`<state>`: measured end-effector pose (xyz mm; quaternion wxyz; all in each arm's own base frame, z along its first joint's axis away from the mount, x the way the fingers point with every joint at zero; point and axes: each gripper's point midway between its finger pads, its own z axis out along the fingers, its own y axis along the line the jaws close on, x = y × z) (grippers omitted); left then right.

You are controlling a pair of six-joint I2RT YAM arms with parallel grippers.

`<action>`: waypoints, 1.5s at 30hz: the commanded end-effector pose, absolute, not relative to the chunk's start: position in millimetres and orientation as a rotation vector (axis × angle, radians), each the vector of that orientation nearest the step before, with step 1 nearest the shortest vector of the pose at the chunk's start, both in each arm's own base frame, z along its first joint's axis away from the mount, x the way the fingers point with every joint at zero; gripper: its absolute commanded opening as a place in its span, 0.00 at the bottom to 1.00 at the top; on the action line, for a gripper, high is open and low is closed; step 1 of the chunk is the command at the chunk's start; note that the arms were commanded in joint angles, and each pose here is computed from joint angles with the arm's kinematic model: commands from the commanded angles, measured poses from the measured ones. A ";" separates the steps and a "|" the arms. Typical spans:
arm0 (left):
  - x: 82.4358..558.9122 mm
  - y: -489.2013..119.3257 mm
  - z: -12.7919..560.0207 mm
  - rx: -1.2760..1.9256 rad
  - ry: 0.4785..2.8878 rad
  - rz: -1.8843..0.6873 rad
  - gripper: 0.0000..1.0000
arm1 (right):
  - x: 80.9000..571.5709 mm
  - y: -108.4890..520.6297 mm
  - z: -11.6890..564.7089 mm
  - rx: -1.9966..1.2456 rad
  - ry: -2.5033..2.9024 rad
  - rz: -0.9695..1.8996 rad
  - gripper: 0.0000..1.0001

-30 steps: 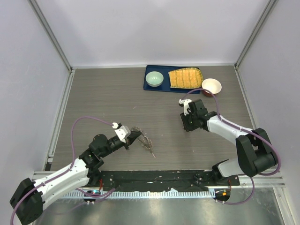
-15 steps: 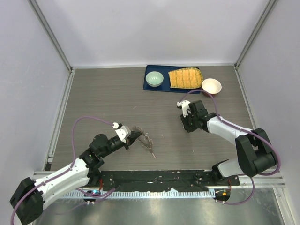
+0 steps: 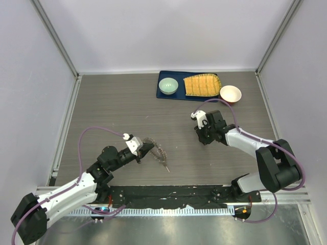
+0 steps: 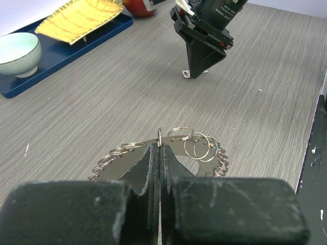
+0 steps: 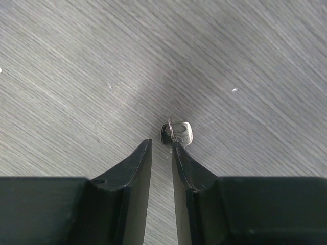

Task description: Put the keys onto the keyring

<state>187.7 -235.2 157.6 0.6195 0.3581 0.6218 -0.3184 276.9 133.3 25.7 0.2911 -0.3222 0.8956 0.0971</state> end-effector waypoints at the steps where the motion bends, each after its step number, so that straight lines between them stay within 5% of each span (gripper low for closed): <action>1: 190.7 -239.2 187.1 0.805 1.349 -0.741 0.00 | 294.4 134.8 33.8 -0.848 2.311 0.223 0.29; 45: 190.1 -241.5 185.0 0.818 1.359 -0.748 0.00 | 306.7 138.2 39.0 -0.859 2.290 0.211 0.25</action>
